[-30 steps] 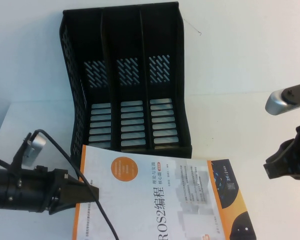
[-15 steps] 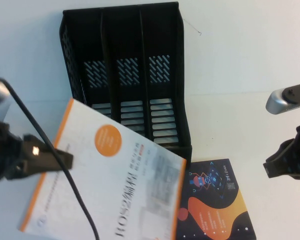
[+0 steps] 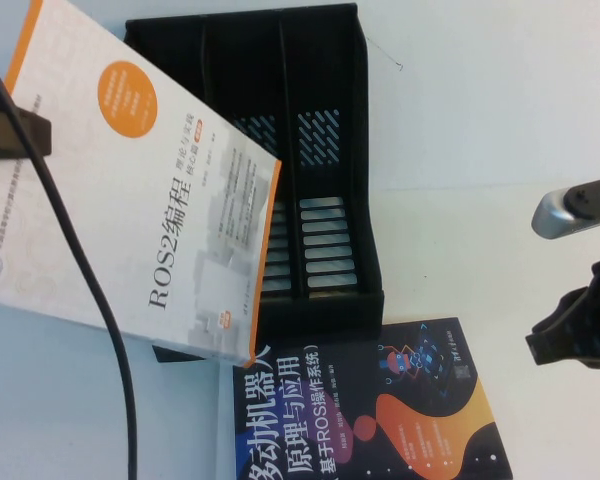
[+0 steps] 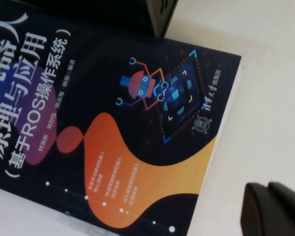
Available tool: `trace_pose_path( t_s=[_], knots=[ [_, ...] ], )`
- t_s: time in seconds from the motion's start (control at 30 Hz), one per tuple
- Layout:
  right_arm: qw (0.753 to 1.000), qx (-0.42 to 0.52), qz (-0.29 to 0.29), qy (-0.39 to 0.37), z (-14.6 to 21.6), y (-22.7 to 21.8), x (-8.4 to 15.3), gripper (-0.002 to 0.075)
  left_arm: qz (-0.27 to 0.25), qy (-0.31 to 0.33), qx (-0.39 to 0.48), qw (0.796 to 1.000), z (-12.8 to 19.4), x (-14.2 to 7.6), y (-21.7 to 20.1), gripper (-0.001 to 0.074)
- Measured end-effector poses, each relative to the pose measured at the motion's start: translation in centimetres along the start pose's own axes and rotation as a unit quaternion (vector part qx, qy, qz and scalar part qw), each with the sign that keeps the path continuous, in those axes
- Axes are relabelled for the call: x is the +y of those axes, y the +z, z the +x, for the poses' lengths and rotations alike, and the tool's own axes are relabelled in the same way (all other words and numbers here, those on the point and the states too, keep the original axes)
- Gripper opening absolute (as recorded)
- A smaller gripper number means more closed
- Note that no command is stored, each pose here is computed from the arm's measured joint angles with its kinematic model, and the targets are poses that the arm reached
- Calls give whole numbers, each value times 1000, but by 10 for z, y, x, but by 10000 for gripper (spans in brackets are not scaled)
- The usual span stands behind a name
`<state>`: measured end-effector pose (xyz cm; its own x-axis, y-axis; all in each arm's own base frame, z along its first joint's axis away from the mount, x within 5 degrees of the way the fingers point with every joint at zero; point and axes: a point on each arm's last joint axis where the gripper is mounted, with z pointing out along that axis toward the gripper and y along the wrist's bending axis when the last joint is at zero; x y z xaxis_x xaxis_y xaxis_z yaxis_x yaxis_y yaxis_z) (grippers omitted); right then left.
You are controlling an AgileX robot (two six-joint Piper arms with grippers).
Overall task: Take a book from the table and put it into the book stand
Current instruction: Place the book on the book shelf
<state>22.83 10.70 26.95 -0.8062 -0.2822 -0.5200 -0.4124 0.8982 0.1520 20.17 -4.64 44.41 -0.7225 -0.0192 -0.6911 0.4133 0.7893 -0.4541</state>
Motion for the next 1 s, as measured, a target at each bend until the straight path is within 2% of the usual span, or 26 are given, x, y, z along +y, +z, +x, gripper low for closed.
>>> trace_pose_path(
  t_s=[0.2,0.63,1.0],
  knots=[
    [1000,7,0,5,7,5,-1,-1,-19,-5,-27,999,-20,1,-4,107],
    [1000,8,-2,7,7,5,-1,-1,-68,-35,-12,997,-60,44,34,106],
    [1000,7,-4,9,7,5,0,-1,-82,-50,-11,995,-84,65,55,106]
  ],
)
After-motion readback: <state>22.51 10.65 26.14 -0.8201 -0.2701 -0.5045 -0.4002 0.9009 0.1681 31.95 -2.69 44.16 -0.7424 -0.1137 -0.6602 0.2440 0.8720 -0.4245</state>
